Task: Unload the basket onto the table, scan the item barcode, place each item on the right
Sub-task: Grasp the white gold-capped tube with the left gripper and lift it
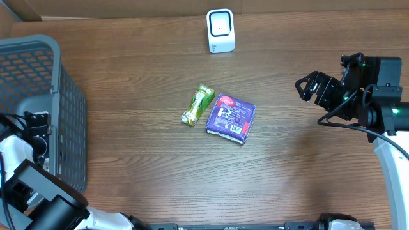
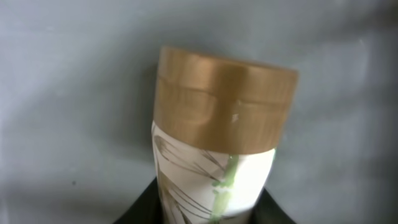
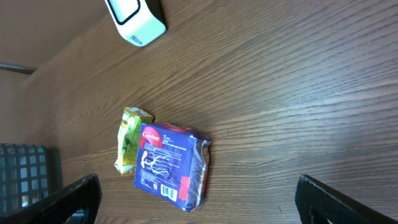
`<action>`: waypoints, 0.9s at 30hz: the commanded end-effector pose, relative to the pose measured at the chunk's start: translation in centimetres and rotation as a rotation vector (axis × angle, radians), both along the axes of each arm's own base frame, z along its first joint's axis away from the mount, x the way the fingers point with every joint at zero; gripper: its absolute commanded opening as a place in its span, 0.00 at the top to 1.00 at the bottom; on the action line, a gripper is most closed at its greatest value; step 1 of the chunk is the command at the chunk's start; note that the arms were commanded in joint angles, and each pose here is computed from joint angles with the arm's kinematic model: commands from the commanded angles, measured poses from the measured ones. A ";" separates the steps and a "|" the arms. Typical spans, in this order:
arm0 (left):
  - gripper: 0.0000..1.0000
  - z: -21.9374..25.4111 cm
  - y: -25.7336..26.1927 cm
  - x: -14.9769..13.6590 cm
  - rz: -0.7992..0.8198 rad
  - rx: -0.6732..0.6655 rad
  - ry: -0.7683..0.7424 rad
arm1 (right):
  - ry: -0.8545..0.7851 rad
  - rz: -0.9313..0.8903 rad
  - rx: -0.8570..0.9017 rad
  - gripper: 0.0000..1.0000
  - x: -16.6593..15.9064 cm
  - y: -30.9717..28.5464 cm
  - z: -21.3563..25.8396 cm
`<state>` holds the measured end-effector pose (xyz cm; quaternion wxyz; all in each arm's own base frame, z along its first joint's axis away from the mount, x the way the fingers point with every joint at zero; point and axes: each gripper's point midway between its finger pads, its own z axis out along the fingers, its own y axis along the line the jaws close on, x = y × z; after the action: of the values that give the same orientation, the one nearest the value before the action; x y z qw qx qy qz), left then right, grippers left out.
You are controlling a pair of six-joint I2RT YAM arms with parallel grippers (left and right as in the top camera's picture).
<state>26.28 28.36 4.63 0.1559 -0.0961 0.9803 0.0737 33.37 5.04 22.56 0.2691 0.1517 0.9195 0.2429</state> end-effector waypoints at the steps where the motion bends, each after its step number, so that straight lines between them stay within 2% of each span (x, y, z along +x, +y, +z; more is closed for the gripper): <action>1: 0.80 0.0 0.2 0.7 0.189 -0.061 -0.072 | -0.035 -0.009 -0.001 0.00 0.5 -0.2 1.2; 6: 0.78 -0.2 -0.2 0.4 0.431 -0.155 -0.100 | -0.034 -0.007 0.002 0.00 0.4 -0.1 1.2; 12: 0.67 -1.1 -2.8 -1.8 0.529 -0.265 0.004 | -0.032 0.004 0.016 0.00 0.3 0.2 1.2; 13: 0.55 -1.2 -3.1 -2.1 0.535 -0.277 0.018 | -0.032 0.004 0.019 0.00 0.3 0.2 1.3; 14: 0.00 -1.3 -3.5 -2.4 0.560 -0.294 0.035 | -0.032 0.004 0.023 0.00 0.3 0.2 1.3; 19: 0.00 -1.6 -4.4 -4.2 0.710 -0.325 0.105 | -0.031 0.006 0.026 0.00 0.3 0.3 1.3; 27: 0.00 -1.6 -4.6 -4.8 0.720 -0.317 0.136 | -0.031 0.006 0.025 0.00 0.3 0.3 1.3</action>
<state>21.58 24.06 3.31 0.0442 -0.4392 0.8971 -0.0198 33.30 5.34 22.65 0.2664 0.1501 0.9182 0.2518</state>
